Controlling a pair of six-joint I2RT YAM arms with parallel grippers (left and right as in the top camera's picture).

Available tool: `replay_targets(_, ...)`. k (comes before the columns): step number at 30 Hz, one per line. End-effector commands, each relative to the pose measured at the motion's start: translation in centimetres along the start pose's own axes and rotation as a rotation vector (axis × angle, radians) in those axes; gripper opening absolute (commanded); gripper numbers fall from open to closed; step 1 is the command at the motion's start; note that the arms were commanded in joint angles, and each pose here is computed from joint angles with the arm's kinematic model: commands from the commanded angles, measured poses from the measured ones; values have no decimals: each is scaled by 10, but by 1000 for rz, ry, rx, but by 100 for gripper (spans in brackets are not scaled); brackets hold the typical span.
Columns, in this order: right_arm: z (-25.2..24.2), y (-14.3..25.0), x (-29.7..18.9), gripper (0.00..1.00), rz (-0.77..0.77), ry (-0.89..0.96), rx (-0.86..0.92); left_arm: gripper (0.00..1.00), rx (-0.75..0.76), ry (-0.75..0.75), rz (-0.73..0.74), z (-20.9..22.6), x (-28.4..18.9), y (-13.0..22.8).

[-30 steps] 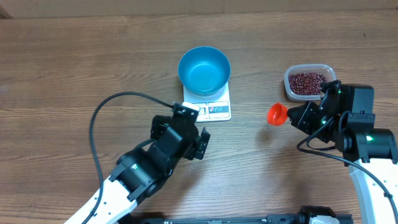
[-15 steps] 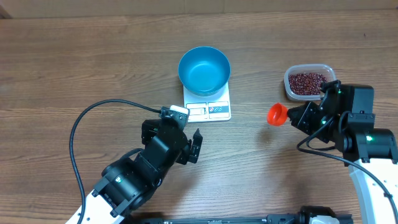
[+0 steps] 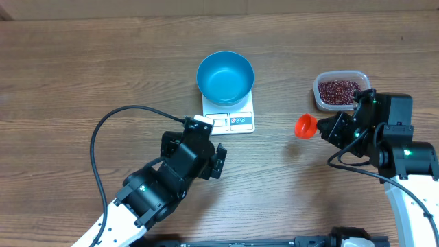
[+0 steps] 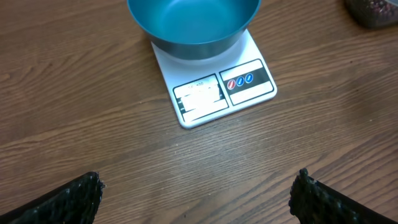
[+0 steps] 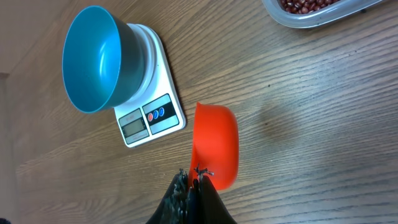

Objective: Scoop item into bowl and weigh 150g on scale

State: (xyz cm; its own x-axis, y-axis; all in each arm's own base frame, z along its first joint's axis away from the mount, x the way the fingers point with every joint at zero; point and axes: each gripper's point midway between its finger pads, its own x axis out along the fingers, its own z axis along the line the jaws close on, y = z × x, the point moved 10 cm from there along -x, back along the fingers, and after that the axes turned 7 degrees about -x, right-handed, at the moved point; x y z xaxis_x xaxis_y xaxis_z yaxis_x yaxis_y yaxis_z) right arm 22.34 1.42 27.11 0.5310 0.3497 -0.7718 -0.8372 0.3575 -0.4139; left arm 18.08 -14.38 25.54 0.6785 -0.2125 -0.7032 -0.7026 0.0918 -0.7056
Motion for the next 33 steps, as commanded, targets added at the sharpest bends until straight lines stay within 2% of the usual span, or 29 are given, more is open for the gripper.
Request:
replay_targets(1,6,-6,-11,4,-45,-19,-24,99,-11,-23,19,-1,7,3)
replay_targets(8,6,-6,-11,4,-43,-18,-23,99,-24,-5,-17,-1,3,-2)
replay_targets(15,6,-5,-11,4,-40,-17,-22,99,9,44,-129,7,-28,-9)
replay_targets(23,6,-5,-11,4,-40,-17,-22,99,-26,92,-228,16,-57,-12)
replay_targets(33,6,-5,-11,4,-41,-17,-22,99,-3,60,-167,13,-42,-9)
